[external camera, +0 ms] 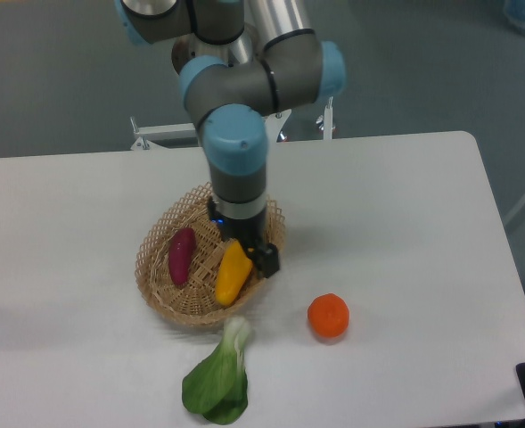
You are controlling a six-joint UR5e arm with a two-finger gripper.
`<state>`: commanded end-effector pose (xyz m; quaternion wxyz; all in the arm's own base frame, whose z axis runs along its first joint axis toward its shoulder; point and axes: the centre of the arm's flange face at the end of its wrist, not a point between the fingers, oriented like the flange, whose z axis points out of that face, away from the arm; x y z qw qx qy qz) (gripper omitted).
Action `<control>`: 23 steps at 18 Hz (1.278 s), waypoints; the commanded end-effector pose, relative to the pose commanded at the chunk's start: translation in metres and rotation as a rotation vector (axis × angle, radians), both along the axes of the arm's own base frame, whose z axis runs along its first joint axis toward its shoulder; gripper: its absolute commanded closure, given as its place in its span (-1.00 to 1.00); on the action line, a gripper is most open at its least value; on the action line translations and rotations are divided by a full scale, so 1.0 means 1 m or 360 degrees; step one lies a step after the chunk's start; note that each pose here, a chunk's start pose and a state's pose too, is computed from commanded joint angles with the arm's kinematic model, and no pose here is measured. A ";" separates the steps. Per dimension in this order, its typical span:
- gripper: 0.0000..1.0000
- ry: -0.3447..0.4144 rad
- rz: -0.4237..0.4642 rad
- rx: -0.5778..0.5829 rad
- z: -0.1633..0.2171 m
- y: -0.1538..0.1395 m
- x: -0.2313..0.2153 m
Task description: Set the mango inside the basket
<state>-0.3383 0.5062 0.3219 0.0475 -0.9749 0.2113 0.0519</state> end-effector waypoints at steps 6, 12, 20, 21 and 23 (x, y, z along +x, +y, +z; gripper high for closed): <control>-1.00 0.0026 0.0015 -0.0013 0.004 -0.026 -0.079; -1.00 0.0029 -0.0049 -0.0045 -0.001 -0.041 -0.150; -1.00 0.0038 -0.0099 -0.0121 -0.003 -0.064 -0.191; -1.00 0.0038 -0.0099 -0.0121 -0.004 -0.064 -0.191; -1.00 0.0035 -0.0101 -0.0126 -0.006 -0.064 -0.192</control>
